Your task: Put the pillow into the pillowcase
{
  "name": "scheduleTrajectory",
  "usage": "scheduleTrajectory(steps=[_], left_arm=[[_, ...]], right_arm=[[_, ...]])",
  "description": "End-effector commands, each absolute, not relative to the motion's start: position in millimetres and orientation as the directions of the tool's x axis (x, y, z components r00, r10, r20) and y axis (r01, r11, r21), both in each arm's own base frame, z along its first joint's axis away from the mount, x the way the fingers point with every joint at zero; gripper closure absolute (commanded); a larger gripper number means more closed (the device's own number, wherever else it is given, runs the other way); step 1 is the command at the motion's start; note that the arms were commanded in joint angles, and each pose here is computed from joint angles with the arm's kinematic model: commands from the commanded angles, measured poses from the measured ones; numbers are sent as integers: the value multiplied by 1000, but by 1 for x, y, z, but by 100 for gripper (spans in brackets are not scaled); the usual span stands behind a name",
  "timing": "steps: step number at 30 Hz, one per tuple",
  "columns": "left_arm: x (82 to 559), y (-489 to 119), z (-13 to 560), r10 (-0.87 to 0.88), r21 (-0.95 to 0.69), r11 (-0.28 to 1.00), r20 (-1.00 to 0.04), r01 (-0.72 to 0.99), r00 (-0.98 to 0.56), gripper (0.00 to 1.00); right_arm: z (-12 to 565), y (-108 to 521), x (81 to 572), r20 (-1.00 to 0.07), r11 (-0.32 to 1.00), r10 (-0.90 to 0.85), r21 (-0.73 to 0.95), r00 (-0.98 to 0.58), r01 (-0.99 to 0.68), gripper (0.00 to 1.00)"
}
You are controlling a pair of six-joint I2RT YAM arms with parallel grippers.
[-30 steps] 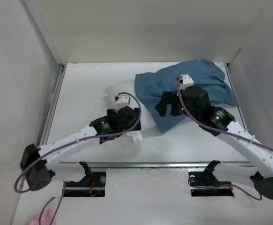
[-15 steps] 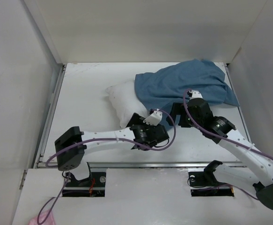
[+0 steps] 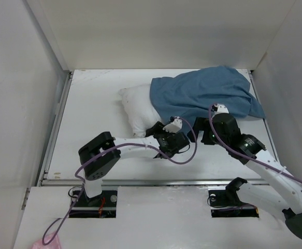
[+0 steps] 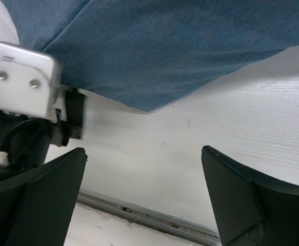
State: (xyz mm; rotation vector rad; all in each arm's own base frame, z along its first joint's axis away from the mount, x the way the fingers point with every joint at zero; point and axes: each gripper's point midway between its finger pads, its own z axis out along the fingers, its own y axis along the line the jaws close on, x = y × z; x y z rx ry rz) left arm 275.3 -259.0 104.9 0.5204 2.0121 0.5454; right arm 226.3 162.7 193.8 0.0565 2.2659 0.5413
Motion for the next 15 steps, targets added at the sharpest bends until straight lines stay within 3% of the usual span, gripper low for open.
scheduleTrajectory(steps=[1,2,6,15], left_arm=[[294,-273,97,581,581,800,-688,150,-434,53],[301,-270,97,534,558,825,-725,83,-434,100],[316,-281,152,417,460,887,-820,-18,-392,100],[315,-322,287,155,107,974,-957,200,-246,100]], right_arm=[[198,167,224,-700,891,224,429,-678,-148,1],[191,166,222,-693,895,218,423,-687,-143,1],[168,165,223,-669,912,196,393,-717,-117,1],[134,183,244,-697,923,77,321,-713,-213,4]])
